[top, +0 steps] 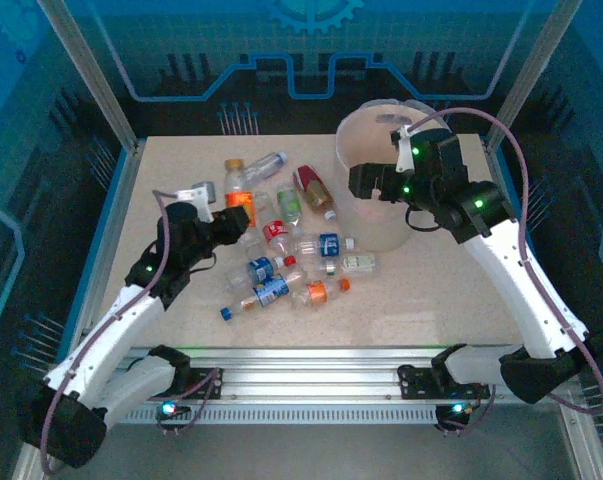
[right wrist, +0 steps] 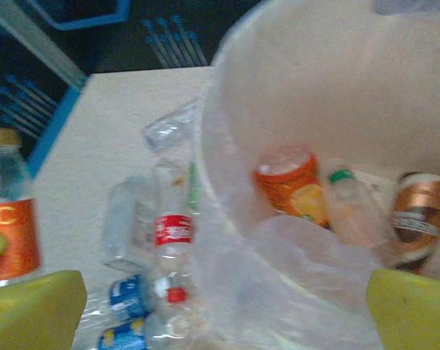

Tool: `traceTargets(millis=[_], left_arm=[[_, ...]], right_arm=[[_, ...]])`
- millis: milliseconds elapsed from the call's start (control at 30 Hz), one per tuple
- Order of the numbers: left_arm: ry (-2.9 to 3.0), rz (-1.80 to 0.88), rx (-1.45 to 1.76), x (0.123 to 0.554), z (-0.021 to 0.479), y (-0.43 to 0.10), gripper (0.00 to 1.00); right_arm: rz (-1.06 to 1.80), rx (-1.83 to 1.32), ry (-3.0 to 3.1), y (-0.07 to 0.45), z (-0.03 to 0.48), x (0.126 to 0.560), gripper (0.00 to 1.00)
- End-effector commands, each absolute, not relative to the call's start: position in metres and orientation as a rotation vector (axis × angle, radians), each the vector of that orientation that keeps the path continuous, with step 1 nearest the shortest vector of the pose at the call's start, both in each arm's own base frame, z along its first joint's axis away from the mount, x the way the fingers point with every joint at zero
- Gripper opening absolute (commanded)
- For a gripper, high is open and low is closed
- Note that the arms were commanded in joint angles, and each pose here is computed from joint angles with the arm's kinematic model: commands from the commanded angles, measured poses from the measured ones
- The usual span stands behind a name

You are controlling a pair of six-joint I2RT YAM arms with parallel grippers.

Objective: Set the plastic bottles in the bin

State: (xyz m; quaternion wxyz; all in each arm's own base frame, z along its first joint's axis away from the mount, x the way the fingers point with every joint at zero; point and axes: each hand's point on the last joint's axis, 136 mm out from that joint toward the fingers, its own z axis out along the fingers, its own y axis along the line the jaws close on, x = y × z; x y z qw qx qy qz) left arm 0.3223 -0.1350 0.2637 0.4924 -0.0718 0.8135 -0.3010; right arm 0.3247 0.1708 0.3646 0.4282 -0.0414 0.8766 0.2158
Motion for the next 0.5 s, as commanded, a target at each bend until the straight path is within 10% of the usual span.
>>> traceTargets(millis=[0,467], left_arm=[[1.797,-0.865,0.064,0.324,0.326,-0.185,0.26],[1.615,-1.095,0.456,0.306,0.385,-0.300,0.26]], right_arm=[[0.787,-0.186,2.075,0.203,0.395,0.317,1.00],[1.028,-0.315,1.961,0.244,0.428,0.320,0.93]])
